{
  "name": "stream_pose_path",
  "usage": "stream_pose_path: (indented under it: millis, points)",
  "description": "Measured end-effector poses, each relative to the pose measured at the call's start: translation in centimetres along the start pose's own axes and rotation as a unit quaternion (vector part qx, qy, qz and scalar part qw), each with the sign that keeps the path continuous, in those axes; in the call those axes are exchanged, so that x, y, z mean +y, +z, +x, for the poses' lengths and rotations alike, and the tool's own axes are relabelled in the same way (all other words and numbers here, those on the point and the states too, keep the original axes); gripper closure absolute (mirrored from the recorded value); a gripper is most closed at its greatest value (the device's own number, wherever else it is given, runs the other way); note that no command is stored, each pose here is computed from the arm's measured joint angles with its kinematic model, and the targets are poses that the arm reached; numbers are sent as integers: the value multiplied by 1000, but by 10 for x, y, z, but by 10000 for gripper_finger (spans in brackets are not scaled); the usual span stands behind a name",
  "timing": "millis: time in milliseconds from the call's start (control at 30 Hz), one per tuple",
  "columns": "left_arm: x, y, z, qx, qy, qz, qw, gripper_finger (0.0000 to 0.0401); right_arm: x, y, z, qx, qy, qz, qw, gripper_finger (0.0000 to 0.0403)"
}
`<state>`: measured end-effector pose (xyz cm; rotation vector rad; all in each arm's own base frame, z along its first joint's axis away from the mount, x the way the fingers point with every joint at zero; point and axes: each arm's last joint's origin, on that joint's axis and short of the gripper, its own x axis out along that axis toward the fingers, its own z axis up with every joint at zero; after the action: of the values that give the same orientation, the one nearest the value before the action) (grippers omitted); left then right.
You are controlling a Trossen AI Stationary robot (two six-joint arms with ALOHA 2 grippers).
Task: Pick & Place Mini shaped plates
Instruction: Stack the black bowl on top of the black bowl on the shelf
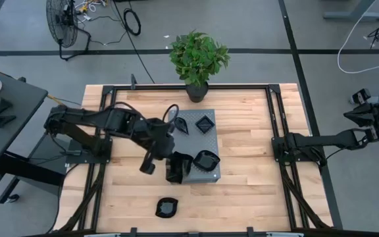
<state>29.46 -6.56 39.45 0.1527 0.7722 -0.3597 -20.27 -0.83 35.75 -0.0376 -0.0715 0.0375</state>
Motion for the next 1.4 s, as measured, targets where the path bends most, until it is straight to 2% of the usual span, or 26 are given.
stream_pose_path:
  millis: [100,200,400,600,767,967,1200,1400]
  points:
    - [6,-1,-1,-2,-3,69,998,396,0,0,0,0,0,0,1000,387]
    - [15,-3,-1,1,9,90,996,396,0,0,0,0,0,0,1000,387]
    - [35,-12,8,41,15,66,997,395,0,0,0,0,0,0,1000,387]
    - [48,-17,21,55,-32,44,997,394,0,0,0,1,0,0,1000,387]
    - [53,-22,34,86,-51,29,995,397,0,0,0,0,0,0,1000,387]
    - [56,-23,46,95,-61,56,992,389,0,0,0,1,0,0,1000,387]
    - [62,-28,58,116,-70,46,990,397,0,0,0,0,0,0,1000,387]
    - [68,-32,66,131,-73,39,988,383,0,0,0,0,0,0,1000,387]
